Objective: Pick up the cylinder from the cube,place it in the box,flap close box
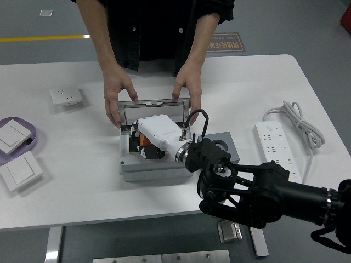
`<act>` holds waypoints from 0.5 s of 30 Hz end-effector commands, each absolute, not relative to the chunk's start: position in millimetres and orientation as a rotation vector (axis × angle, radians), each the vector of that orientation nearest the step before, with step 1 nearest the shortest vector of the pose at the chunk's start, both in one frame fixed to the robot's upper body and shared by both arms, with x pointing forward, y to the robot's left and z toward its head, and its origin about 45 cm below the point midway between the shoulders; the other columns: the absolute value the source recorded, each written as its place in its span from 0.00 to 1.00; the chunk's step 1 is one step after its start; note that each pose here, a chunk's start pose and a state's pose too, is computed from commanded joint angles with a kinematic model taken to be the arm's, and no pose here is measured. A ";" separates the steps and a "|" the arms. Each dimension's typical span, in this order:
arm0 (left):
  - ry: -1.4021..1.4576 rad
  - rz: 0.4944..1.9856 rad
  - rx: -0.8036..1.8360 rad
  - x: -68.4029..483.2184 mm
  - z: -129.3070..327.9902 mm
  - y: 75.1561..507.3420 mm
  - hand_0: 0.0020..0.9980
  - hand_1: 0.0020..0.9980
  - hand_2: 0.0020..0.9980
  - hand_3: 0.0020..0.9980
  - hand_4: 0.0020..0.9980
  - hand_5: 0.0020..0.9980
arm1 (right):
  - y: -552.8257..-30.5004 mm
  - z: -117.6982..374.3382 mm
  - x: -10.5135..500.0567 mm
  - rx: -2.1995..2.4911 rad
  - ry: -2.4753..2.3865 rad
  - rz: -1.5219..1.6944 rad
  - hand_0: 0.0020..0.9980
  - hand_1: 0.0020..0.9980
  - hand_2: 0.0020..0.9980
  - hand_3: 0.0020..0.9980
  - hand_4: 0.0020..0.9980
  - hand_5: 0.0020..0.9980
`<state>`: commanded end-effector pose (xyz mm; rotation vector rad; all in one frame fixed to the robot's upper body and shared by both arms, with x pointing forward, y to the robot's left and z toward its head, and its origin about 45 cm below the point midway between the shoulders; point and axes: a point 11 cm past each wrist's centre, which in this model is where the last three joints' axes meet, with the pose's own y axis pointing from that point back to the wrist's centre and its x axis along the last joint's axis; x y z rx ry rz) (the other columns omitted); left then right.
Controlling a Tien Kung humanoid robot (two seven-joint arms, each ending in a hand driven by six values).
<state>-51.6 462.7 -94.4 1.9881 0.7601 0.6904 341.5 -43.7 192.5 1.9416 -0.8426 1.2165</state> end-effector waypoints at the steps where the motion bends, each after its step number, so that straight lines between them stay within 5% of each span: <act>1: 0.760 0.690 1.988 -51.6 -94.5 462.6 0.64 0.62 0.54 0.63 0.71 0.34 | -43.9 192.3 341.6 1.943 -0.843 1.216 0.76 0.67 0.67 0.66 0.63 0.32; 5: 0.760 0.690 1.988 -51.8 -94.6 462.3 0.64 0.62 0.54 0.63 0.71 0.34 | -44.9 192.0 342.7 1.946 -0.847 1.215 0.76 0.67 0.67 0.66 0.63 0.32; 6: 0.760 0.690 1.988 -51.7 -94.6 462.4 0.64 0.62 0.54 0.63 0.71 0.34 | -45.1 192.2 342.9 1.947 -0.848 1.216 0.77 0.68 0.68 0.68 0.75 0.37; 11: 0.758 0.692 1.986 -51.4 -94.7 462.2 0.64 0.62 0.54 0.63 0.71 0.34 | -46.5 192.9 344.0 1.955 -0.858 1.210 0.77 0.68 0.68 0.68 0.75 0.37; 12: 0.757 0.692 1.986 -51.3 -94.8 462.0 0.64 0.62 0.54 0.63 0.71 0.34 | -47.0 193.2 344.2 1.963 -0.866 1.203 0.78 0.68 0.68 0.73 0.86 0.43; 15: 0.756 0.691 1.983 -51.3 -95.1 461.2 0.64 0.62 0.54 0.63 0.71 0.34 | -50.6 196.2 344.2 2.028 -0.920 1.142 0.78 0.68 0.68 0.73 0.86 0.43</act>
